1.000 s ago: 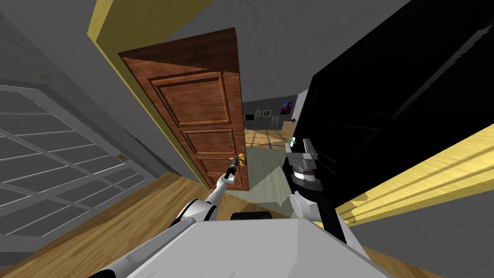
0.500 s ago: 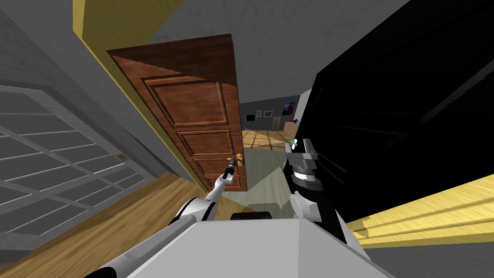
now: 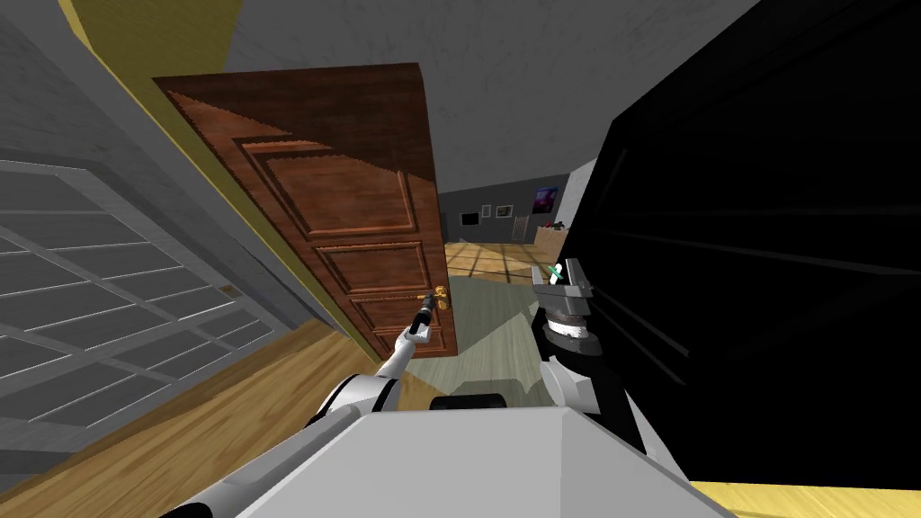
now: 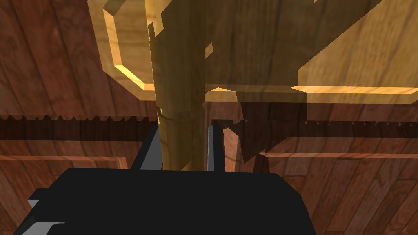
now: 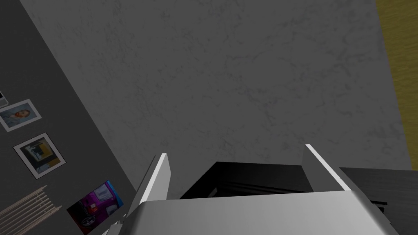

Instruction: Push the door open

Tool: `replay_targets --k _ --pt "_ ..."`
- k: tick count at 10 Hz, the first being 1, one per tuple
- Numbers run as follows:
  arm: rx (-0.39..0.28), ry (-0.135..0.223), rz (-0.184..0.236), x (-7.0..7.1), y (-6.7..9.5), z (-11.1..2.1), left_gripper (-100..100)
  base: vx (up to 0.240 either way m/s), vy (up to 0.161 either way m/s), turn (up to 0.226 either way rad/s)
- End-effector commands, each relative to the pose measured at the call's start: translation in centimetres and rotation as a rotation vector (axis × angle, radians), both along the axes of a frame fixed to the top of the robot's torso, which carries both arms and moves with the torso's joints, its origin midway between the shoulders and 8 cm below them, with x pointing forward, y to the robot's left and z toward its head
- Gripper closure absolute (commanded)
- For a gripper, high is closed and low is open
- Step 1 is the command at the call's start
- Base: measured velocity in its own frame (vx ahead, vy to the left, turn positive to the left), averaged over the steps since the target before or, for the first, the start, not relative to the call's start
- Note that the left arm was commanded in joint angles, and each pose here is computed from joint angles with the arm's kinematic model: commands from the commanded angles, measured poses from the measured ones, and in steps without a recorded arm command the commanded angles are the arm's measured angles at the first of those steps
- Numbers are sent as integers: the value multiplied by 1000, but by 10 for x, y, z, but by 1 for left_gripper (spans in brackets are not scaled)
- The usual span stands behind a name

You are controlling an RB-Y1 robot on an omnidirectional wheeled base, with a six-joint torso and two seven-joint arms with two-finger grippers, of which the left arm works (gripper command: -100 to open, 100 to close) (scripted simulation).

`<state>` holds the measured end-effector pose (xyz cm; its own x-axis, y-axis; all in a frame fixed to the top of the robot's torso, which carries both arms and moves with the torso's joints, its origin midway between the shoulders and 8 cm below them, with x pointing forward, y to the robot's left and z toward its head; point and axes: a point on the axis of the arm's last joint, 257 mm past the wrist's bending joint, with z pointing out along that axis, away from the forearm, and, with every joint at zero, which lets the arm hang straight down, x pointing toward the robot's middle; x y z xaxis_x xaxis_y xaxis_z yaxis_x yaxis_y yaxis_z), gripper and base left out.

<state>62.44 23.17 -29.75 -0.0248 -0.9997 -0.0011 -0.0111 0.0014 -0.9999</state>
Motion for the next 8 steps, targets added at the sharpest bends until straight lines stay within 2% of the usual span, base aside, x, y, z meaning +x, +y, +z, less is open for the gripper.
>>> replay_targets --k 1,3,4,6,7,8 --pt "7 -9 32 3 19 4 100 146 -138 66" --pt "6 -9 41 2 24 4 100 74 -56 18" --pt "5 -10 67 2 38 4 100 117 -116 78" --pt "4 -10 91 1 50 4 100 145 -176 97" --pt "4 0 92 -1 51 -1 100 115 -84 52" --pt "4 -10 91 1 50 4 100 49 -7 2"
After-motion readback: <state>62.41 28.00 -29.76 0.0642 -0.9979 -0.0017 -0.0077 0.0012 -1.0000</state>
